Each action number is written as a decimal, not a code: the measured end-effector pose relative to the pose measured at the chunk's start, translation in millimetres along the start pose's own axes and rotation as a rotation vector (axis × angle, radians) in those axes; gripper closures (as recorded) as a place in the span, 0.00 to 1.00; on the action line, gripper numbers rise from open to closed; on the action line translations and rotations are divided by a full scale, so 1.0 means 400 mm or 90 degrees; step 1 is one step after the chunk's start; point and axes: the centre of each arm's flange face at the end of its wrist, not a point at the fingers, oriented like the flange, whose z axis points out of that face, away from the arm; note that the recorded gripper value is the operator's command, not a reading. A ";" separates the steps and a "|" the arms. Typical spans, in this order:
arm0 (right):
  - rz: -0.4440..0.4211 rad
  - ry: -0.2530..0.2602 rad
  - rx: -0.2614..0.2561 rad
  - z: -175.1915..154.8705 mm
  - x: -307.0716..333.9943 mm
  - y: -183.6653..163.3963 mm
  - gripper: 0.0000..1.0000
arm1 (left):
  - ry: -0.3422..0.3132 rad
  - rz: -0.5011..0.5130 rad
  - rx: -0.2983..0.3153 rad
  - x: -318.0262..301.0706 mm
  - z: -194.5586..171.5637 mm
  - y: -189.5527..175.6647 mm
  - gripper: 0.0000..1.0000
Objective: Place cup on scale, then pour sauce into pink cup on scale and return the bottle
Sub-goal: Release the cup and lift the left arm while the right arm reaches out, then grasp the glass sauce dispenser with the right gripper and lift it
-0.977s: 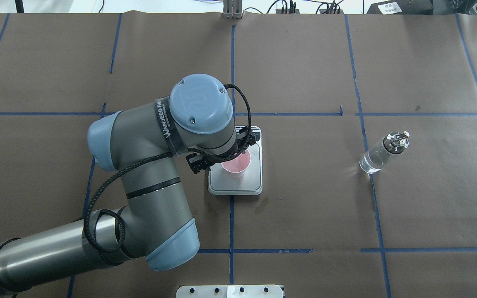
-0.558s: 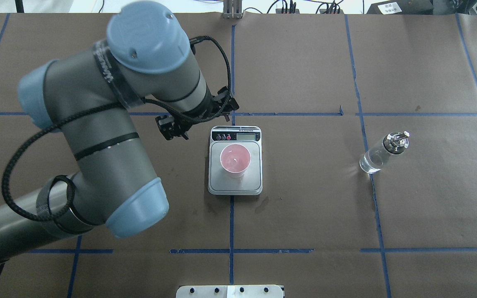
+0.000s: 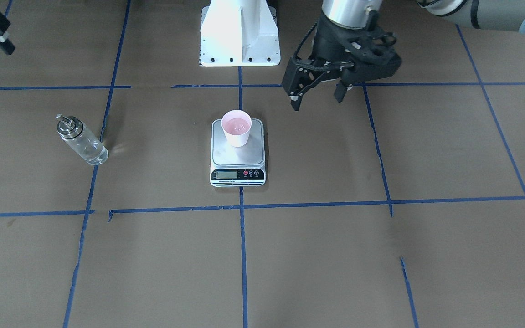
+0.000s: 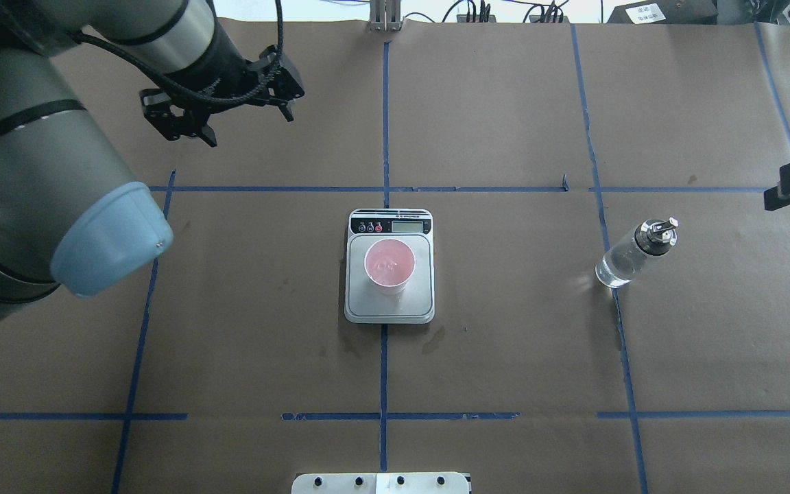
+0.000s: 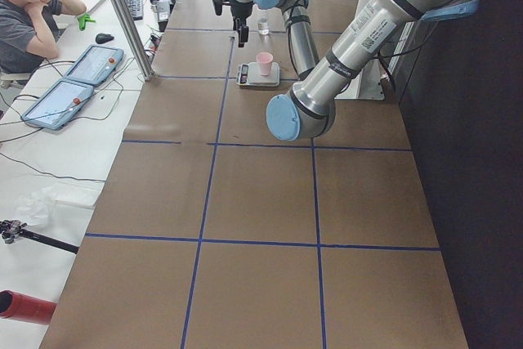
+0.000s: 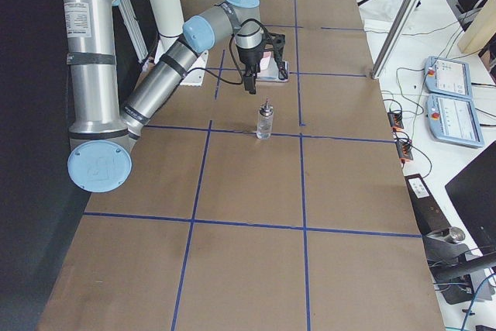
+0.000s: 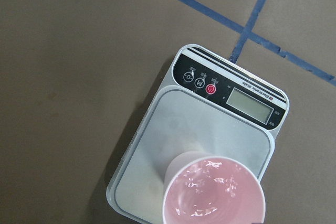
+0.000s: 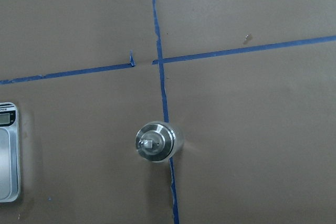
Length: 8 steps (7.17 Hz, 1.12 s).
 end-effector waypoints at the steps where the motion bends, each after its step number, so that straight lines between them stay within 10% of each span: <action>1: -0.001 -0.002 0.033 0.047 -0.027 0.063 0.00 | -0.006 0.016 0.014 -0.049 -0.024 -0.034 0.00; 8: -0.109 0.054 0.303 0.417 -0.020 0.273 0.00 | -0.139 0.261 0.078 -0.566 -0.149 -0.301 0.00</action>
